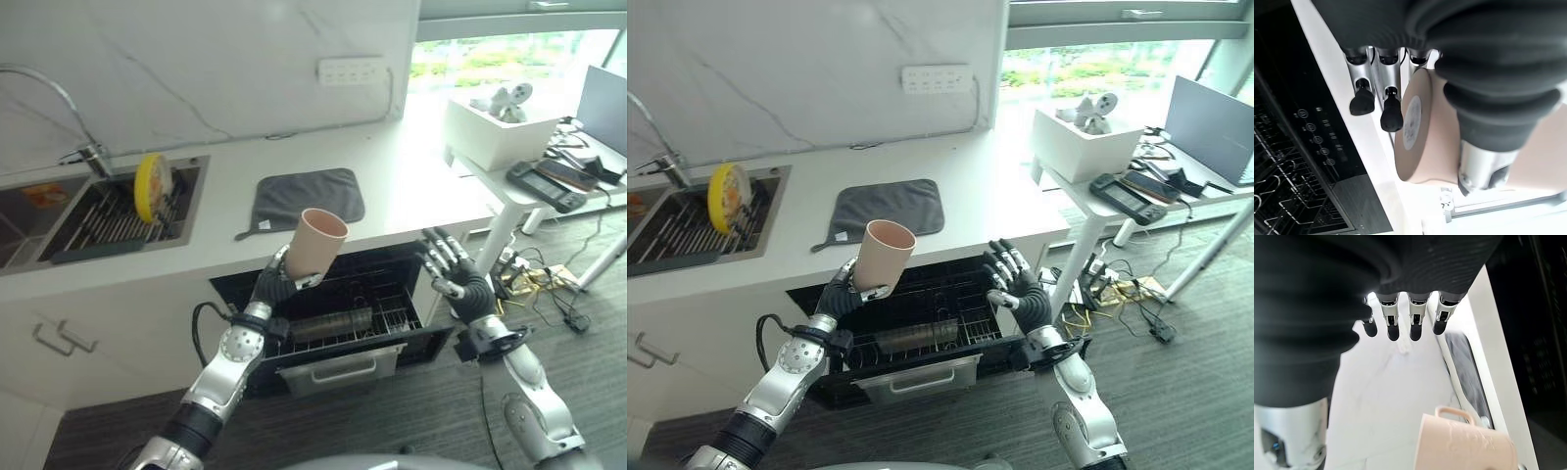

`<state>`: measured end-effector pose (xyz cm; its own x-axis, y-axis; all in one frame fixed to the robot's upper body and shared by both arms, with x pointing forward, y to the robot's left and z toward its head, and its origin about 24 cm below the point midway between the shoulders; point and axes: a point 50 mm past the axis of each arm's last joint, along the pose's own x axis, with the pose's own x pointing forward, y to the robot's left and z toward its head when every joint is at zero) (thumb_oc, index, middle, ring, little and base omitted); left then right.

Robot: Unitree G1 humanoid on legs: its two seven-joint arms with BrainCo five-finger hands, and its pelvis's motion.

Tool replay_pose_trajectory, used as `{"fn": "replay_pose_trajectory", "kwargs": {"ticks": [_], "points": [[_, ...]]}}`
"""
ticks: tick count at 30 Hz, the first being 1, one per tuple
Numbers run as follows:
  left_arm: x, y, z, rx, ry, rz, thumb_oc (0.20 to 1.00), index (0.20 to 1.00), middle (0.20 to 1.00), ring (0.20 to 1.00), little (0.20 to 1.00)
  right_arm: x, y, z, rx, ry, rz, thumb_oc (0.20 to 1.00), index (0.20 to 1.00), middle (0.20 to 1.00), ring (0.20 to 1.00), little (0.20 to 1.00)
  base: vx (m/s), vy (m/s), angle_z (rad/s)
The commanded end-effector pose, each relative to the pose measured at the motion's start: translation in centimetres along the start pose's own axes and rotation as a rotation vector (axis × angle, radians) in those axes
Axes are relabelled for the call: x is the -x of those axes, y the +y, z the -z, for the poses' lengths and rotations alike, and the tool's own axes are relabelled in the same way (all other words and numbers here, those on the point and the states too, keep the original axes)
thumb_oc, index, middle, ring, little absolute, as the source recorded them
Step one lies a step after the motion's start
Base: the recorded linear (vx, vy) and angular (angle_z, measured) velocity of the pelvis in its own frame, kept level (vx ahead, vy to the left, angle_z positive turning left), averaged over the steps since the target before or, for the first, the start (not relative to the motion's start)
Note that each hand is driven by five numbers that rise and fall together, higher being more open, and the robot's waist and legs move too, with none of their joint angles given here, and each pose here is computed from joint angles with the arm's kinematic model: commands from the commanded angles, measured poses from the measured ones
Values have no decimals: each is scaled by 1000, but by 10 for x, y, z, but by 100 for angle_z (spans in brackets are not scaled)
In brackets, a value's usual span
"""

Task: Place the dishes in the dishwasher.

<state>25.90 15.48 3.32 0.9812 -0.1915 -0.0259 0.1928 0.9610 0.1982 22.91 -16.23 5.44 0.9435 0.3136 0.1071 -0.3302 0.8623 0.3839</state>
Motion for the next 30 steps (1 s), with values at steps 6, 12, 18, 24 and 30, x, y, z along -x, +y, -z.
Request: {"fn": "replay_pose_trajectory", "kwargs": {"ticks": [6,12,18,24,30], "points": [[-14,9,-59,-258,-284,58,200,200,200,200,200,-24,18,-13,-124,-48,-93,1000,1000,1000,1000,1000,-13,-14,14],[-10,6,-77,-388,-382,84,200,200,200,200,200,-29,21,-16,-115,-34,-104,1000,1000,1000,1000,1000,-15,-11,14],[-14,-3,-74,-455,-364,105,200,200,200,200,200,-41,36,-27,37,2,-183,1000,1000,1000,1000,1000,-7,-5,3],[-19,-5,-74,-528,-356,96,200,200,200,200,200,-54,47,-34,184,52,-235,1000,1000,1000,1000,1000,0,0,0],[-23,-7,-73,-503,-330,104,200,200,200,200,200,-61,57,-33,199,92,-284,1000,1000,1000,1000,1000,0,0,0]]}}
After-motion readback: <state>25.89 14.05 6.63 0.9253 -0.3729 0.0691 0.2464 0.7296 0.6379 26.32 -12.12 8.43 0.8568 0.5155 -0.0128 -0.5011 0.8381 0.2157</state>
